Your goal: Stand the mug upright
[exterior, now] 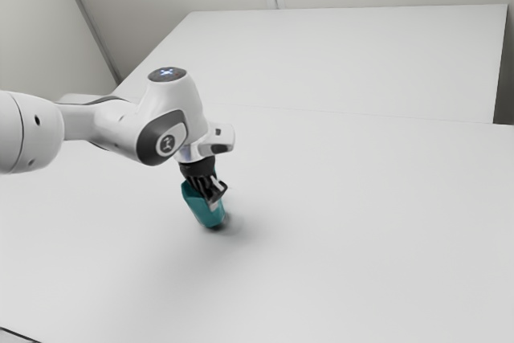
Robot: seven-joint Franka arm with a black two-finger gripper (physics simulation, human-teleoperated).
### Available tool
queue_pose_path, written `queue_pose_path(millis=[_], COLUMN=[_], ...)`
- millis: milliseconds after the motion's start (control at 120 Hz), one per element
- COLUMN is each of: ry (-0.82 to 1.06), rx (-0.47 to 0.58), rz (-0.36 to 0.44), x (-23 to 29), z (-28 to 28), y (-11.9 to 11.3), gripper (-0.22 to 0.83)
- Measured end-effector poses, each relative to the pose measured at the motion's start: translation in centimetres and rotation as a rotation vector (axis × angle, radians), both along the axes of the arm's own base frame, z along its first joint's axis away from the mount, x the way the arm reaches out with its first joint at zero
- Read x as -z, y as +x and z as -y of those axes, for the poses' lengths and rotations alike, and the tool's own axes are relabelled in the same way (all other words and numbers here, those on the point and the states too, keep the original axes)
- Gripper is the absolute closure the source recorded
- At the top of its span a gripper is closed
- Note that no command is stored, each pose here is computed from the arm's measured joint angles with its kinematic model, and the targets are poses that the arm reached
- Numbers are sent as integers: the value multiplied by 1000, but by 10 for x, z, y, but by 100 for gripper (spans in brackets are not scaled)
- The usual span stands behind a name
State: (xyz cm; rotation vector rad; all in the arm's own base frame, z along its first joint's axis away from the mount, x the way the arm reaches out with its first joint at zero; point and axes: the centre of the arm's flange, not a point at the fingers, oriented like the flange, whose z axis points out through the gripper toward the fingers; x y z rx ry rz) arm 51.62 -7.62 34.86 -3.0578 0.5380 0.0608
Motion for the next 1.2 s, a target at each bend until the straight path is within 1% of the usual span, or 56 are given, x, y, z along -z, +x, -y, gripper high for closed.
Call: queue_pose_path(millis=[92, 175, 433, 592, 625, 775, 875, 1017, 1200], ry=[5, 8, 9, 6, 5, 4, 10, 26, 35], rx=[-47, -69, -52, -75, -82, -99, -100, -101, -105], rz=[0, 0, -2, -4, -4, 3, 17, 54, 79], x=[2, 3, 7, 10, 10, 7, -2, -27, -57], z=[-17, -21, 7, 4, 2, -2, 0, 3, 11], y=[2, 2, -3, -2, -1, 0, -1, -2, -4], gripper=[78, 78, 78, 78, 73, 40, 25, 13, 5])
